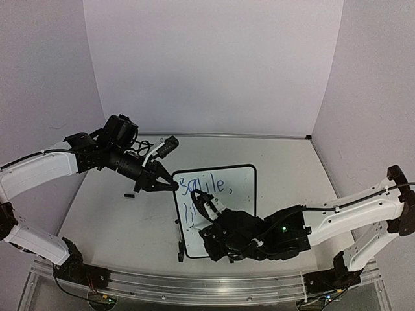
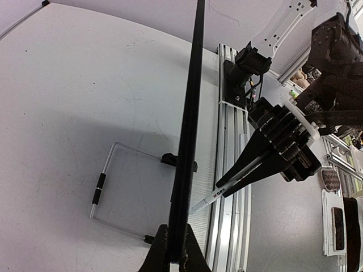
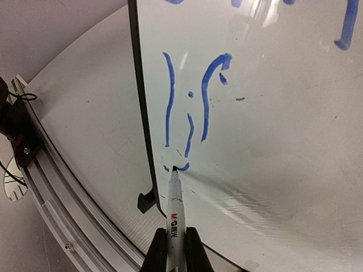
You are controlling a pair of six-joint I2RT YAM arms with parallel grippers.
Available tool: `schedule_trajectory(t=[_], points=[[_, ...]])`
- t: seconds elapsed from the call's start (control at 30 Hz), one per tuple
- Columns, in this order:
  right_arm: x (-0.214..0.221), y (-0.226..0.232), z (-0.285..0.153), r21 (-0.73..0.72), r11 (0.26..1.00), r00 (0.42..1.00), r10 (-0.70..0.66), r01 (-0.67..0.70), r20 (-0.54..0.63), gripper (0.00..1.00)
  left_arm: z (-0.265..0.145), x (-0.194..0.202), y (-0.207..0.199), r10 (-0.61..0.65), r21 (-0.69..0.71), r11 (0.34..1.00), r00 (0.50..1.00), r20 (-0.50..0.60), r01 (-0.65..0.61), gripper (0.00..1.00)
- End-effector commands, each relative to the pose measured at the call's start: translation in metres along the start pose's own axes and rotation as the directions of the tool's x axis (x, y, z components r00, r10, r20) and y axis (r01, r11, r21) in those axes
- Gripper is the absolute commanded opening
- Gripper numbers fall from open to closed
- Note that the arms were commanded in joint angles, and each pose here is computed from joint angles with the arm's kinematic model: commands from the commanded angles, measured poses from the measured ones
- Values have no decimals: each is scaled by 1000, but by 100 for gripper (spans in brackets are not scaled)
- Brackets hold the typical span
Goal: Write a sentence on the whiteboard
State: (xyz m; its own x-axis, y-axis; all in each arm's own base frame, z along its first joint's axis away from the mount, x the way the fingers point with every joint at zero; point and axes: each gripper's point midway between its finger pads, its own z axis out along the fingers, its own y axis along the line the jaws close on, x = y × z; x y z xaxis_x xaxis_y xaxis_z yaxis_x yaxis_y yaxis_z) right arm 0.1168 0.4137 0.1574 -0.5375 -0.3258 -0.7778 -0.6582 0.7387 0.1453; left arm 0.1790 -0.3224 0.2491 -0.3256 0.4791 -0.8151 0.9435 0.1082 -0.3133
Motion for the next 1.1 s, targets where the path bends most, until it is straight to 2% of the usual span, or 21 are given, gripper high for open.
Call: schedule_trajectory(t=[0.0,0.13,0.3,0.5,1.07], points=[[-16,7,-5,-3,1000,999,3,-3,36,0,1,13,11,-6,-64,998,999,-50,3,0],[-21,4,-10,-4,1000,998,16,-16,53,0,1,12,11,-5,-63,998,999,-49,1,0],[-36,10,-28,-87,995,992,52,-42,112,0,1,12,10,-5,-62,998,999,-49,2,0],[-43,-6,-39,-54,995,983,87,-79,164,0,1,12,10,-5,-59,998,999,-49,2,0],[-43,-6,-28,-2,998,986,56,-57,158,0,2,12,10,-9,-55,998,999,-50,7,0]])
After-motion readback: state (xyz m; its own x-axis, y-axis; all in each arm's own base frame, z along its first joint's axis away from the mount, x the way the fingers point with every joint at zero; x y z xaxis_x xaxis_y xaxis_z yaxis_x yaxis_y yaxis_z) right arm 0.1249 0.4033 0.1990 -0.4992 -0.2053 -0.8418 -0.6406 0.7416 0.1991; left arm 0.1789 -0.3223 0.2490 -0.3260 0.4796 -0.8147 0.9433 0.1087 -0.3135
